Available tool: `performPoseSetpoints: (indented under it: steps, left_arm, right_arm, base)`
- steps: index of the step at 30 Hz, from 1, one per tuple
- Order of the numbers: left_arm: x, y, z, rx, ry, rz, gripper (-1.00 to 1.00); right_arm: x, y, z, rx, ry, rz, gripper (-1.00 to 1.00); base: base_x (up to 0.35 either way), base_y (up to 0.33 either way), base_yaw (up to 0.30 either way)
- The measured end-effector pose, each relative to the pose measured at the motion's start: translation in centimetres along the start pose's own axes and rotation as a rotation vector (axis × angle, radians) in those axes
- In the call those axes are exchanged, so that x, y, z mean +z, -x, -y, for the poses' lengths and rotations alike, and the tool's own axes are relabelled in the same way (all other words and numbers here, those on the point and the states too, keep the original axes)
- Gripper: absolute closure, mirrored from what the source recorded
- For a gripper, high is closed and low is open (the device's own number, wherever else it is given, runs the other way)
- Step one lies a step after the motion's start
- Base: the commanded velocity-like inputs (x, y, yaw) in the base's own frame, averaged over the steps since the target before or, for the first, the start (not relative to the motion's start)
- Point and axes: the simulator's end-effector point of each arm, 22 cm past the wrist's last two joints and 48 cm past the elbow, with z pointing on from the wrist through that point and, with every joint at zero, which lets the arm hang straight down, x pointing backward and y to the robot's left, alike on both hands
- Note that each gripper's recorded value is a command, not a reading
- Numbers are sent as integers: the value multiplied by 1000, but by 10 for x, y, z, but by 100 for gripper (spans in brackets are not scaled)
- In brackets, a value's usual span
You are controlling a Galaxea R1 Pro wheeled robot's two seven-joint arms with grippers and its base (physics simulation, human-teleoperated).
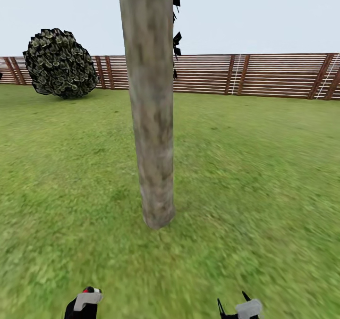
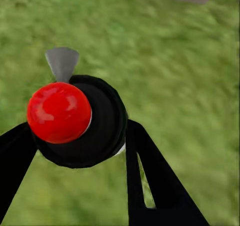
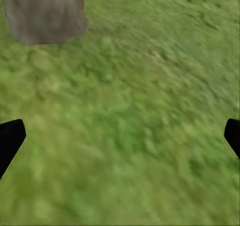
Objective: In the garden, pick up the pesticide atomizer on the floor and spray pesticide onto both trees until each tree trunk is fully covered.
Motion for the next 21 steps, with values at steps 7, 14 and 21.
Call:
performPoseSetpoints:
  steps: [7,14,21]
  left_arm:
    - [11,37,30,157,-286,20,100]
    - [0,49,75,406,-675,-158,100]
    - [-27,49,95,531,-912,-286,100]
  right_arm:
    - [39,26,-45,-203,259,-38,-100]
    - [61,66,-90,-253,605,-94,-100]
    - [64,102,-112,-264,798,-124,-100]
  base:
    - [0,0,0]
    - [0,0,0]
    - [0,0,0]
